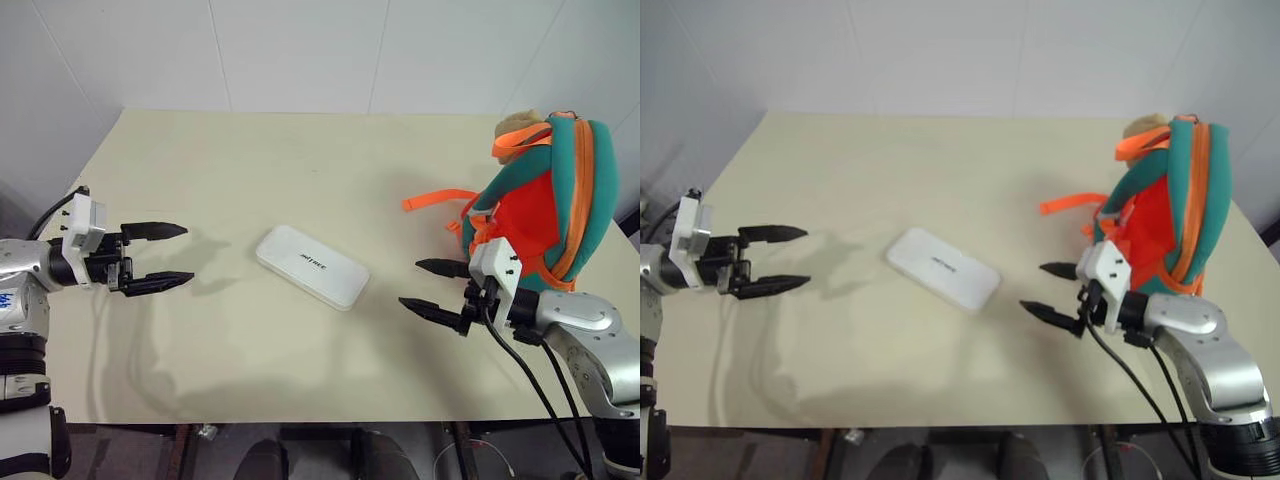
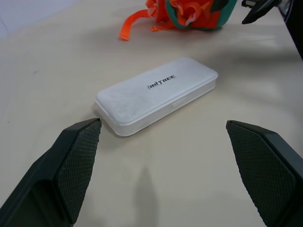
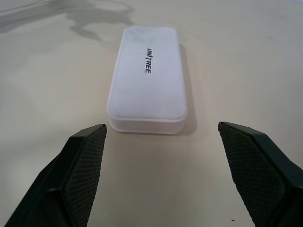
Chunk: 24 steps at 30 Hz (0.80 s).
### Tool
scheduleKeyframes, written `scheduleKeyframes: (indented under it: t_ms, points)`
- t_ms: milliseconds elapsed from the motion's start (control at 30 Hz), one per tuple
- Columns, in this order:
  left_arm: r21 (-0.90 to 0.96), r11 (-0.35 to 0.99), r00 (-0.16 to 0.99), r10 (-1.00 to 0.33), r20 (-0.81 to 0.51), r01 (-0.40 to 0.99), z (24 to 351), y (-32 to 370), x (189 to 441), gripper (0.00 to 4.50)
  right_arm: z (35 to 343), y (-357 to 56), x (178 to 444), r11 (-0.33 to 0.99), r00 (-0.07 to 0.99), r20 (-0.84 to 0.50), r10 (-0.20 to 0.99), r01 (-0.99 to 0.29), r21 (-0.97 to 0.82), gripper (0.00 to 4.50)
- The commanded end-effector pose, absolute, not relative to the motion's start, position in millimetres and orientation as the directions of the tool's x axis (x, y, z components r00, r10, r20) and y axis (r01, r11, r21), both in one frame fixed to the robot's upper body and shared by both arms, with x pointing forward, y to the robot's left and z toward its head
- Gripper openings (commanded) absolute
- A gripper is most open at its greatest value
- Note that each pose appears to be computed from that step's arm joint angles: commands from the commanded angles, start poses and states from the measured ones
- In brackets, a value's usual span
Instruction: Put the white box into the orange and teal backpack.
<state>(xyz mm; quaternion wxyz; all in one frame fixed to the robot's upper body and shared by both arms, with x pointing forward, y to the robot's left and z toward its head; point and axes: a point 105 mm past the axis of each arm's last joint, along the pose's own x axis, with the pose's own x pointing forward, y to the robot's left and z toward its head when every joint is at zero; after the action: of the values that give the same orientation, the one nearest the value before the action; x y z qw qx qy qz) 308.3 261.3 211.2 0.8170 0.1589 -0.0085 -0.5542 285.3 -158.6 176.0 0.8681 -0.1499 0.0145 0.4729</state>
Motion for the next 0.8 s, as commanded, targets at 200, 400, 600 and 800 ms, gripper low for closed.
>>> scheduleKeyframes:
  t_ms: [200,400,600,800]
  points:
    - [0.322,0.325,0.383,-0.914,-0.135,0.889,228.8,257.0,312.9,4.5,185.6,-142.4,283.4,0.503,0.542,-0.103,0.834,-0.823,-0.265,4.48]
    - [0.354,0.367,0.433,-0.893,-0.124,0.86,230.6,252.7,325.8,4.5,182.0,-142.4,286.8,0.536,0.584,-0.136,0.8,-0.798,-0.276,4.48]
    - [0.388,0.415,0.497,-0.857,-0.137,0.823,224.3,250.5,341.4,4.32,172.6,-144.8,304.4,0.608,0.658,-0.155,0.737,-0.746,-0.272,3.92]
    - [0.401,0.425,0.513,-0.847,-0.142,0.812,224.4,237.1,358.5,2.7,173.8,-135.7,307.6,0.586,0.635,-0.14,0.759,-0.762,-0.277,1.88]
